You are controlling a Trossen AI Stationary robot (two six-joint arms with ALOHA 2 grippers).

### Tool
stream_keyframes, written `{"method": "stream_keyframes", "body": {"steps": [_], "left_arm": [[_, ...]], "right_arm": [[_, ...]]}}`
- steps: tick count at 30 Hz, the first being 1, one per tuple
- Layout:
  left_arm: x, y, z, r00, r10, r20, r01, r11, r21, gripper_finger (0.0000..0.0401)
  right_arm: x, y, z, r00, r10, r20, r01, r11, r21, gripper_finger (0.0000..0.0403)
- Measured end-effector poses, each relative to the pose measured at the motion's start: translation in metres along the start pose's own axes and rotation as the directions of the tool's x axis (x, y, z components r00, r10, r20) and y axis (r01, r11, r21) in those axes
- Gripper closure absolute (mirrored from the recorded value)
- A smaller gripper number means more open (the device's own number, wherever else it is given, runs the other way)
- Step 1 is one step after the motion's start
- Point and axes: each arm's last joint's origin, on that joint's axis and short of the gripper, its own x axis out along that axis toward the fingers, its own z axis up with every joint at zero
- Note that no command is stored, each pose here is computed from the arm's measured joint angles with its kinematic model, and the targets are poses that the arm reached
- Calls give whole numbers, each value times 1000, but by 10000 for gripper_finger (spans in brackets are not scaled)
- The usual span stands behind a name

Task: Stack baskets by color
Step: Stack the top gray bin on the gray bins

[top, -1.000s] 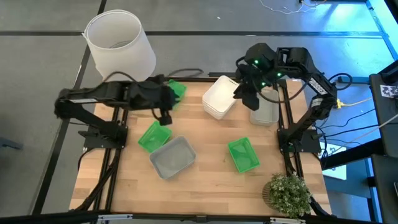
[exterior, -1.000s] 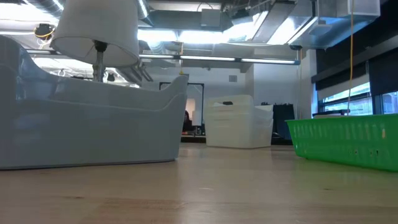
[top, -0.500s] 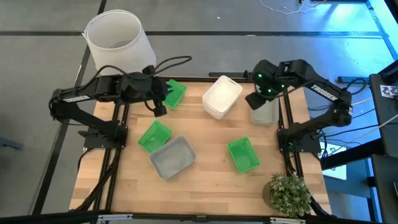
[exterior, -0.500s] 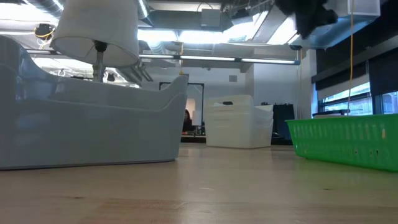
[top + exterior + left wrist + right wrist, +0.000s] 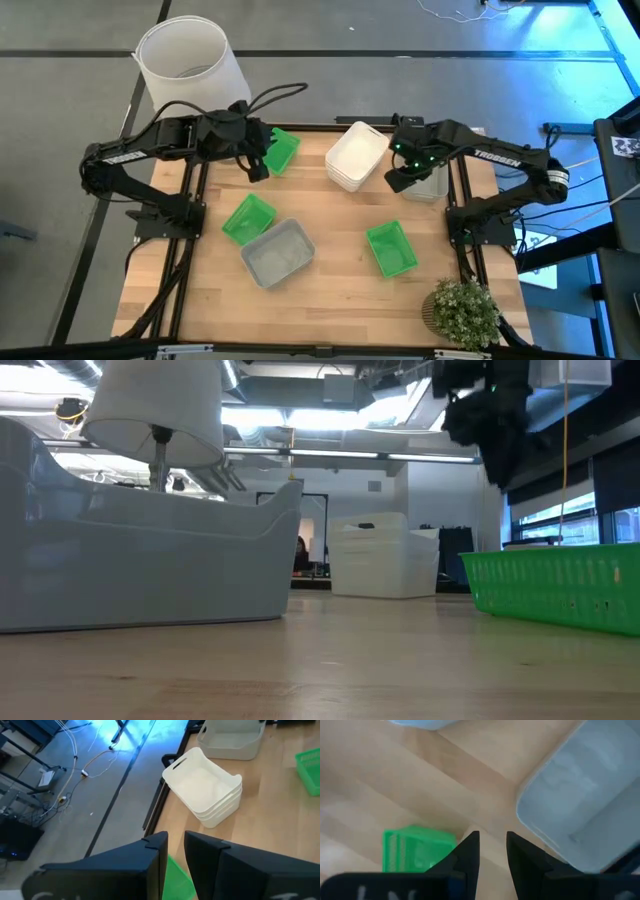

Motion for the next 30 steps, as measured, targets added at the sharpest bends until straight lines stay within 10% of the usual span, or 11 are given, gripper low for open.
{"method": "stream_keyframes", "body": {"steps": [11,30], "left_arm": [[0,0,0,1000,0,1,0,1000,0,344],[0,0,0,1000,0,1,0,1000,-1,344]], "right_arm": [[55,-8,-2,981,-175,-79,174,985,-9,306],[73,-5,7,980,-185,-72,183,983,-28,306]]}}
